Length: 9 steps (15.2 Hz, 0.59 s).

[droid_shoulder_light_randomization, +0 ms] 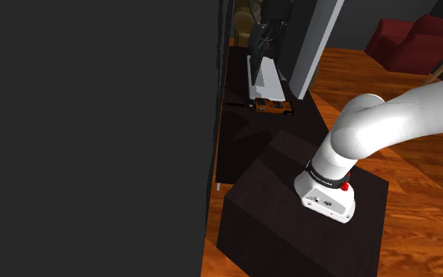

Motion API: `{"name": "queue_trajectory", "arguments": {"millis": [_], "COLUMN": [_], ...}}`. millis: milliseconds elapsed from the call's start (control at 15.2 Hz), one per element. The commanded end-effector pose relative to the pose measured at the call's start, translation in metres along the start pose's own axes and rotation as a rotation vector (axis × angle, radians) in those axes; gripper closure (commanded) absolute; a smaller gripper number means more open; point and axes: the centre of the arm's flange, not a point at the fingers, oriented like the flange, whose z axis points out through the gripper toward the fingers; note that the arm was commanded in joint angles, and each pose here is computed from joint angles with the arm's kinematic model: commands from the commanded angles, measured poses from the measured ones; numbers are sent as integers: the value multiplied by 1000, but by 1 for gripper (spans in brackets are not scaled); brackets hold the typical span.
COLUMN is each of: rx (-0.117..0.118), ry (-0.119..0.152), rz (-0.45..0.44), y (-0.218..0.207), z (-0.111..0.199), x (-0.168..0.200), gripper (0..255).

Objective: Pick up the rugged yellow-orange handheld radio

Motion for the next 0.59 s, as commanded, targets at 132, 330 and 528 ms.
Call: {"name": "queue_trajectory", "arguments": {"millis": [132,330,528], "rx": [-3,-7,-11], "ry": [-5,-13,-21], "rz": [-34,-86,-138], "y": [18,46,72], "z": [18,45,72], "x": [5,14,24], "gripper": [0,0,0]}}
